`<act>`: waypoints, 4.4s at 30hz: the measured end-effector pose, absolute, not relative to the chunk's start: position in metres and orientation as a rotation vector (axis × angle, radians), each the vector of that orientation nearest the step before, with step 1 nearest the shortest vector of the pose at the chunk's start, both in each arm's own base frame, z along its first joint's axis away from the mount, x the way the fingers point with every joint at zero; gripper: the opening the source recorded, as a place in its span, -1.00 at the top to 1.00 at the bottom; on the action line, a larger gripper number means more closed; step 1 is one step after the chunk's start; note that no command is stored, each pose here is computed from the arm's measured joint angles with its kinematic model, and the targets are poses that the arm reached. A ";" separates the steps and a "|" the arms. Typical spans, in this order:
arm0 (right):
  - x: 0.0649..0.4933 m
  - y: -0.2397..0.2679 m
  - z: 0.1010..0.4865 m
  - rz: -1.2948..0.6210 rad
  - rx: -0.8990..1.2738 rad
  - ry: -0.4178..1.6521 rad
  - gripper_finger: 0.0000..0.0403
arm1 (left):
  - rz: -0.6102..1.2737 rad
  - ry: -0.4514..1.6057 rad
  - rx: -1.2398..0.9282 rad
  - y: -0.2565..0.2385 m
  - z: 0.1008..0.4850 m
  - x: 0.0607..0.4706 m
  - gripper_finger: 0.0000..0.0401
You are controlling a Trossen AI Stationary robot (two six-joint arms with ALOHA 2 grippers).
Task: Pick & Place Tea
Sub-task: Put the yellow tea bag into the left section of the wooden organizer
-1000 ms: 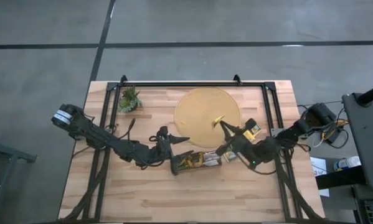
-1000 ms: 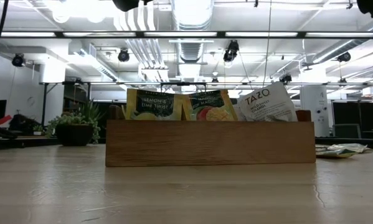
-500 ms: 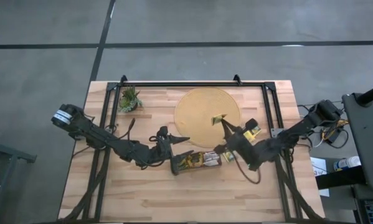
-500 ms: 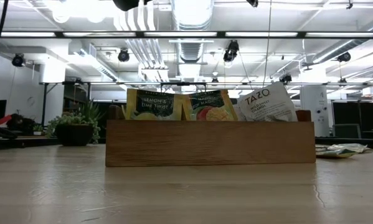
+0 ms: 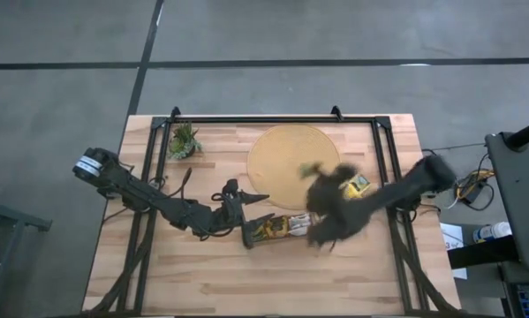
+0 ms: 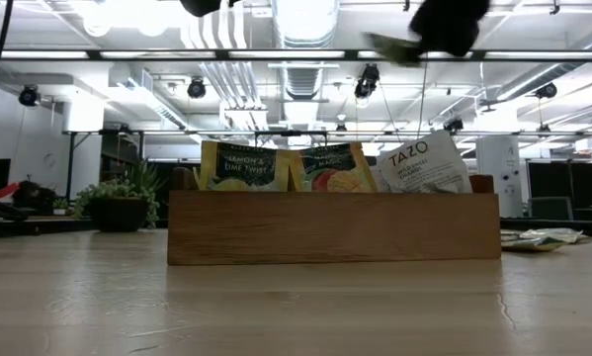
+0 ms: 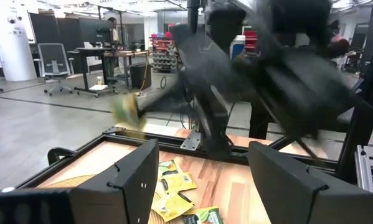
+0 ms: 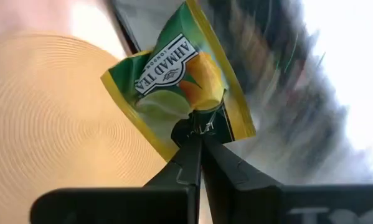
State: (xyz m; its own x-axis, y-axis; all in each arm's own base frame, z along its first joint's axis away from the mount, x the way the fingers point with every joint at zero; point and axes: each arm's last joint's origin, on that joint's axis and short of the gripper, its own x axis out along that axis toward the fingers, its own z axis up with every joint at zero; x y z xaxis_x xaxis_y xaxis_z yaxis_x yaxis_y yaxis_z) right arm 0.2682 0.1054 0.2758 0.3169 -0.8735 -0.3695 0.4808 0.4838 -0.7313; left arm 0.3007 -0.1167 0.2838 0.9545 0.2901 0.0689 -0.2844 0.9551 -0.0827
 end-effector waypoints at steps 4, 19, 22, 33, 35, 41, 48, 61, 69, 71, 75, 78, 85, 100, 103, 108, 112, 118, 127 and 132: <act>0.307 0.144 0.225 -0.873 -1.167 0.701 0.96 | 0.294 -0.087 -0.058 -0.117 0.287 0.300 -0.20; 0.300 0.146 0.260 -0.908 -1.062 0.599 0.96 | 0.312 -0.056 -0.045 -0.121 0.288 0.290 -0.20; 0.300 0.148 0.259 -0.902 -1.064 0.597 0.96 | 0.321 -0.051 -0.033 -0.119 0.287 0.291 -0.20; 0.303 0.158 0.257 -0.876 -1.104 0.607 0.96 | 0.354 -0.036 -0.042 -0.111 0.279 0.298 -0.20; 0.307 0.161 0.256 -0.870 -1.116 0.611 0.96 | 0.358 -0.039 -0.040 -0.110 0.277 0.301 -0.20; 0.312 0.170 0.255 -0.848 -1.167 0.630 0.96 | 0.315 -0.089 -0.049 -0.112 0.279 0.304 -0.20; 0.310 0.173 0.254 -0.837 -1.172 0.624 0.96 | 0.303 -0.090 -0.051 -0.112 0.279 0.305 -0.20; 0.322 0.182 0.256 -0.832 -1.188 0.631 0.96 | 0.259 -0.084 -0.086 -0.108 0.274 0.315 -0.08; 0.323 0.183 0.256 -0.832 -1.186 0.631 0.96 | 0.263 -0.081 -0.052 -0.110 0.276 0.322 0.74; 0.323 0.183 0.256 -0.832 -1.185 0.630 0.96 | 0.264 -0.079 -0.039 -0.110 0.275 0.322 0.91; 0.323 0.183 0.257 -0.816 -1.170 0.637 0.96 | 0.263 -0.075 -0.026 -0.111 0.275 0.321 0.94; 0.323 0.183 0.260 -0.783 -1.133 0.647 0.93 | 0.266 -0.063 -0.016 -0.111 0.273 0.321 0.94; 0.306 0.187 0.288 -0.717 -0.966 0.589 0.53 | 0.339 -0.020 0.036 -0.112 0.277 0.314 0.94; 0.229 0.141 0.306 -0.794 -0.460 0.343 -0.12 | 0.187 -0.244 0.104 -0.125 0.280 0.293 0.94; 0.215 0.130 0.305 -0.818 -0.386 0.282 -0.14 | 0.125 -0.351 0.091 -0.122 0.275 0.283 0.94; 0.204 0.122 0.302 -0.806 -0.306 0.225 -0.15 | 0.089 -0.470 0.086 -0.116 0.268 0.269 0.94; 0.205 0.123 0.299 -0.710 -0.272 0.198 -0.15 | 0.047 -0.517 0.094 -0.115 0.265 0.263 0.94; 0.197 0.108 0.297 -0.006 -0.124 -0.407 -0.14 | 0.042 -0.512 0.105 -0.116 0.262 0.264 0.94; 0.210 0.083 0.298 -0.027 0.037 -0.185 -0.03 | 0.034 -0.522 0.142 -0.114 0.257 0.271 0.94; 0.240 0.090 0.295 0.026 0.037 -0.038 -0.02 | 0.010 -0.518 0.125 -0.115 0.253 0.288 0.94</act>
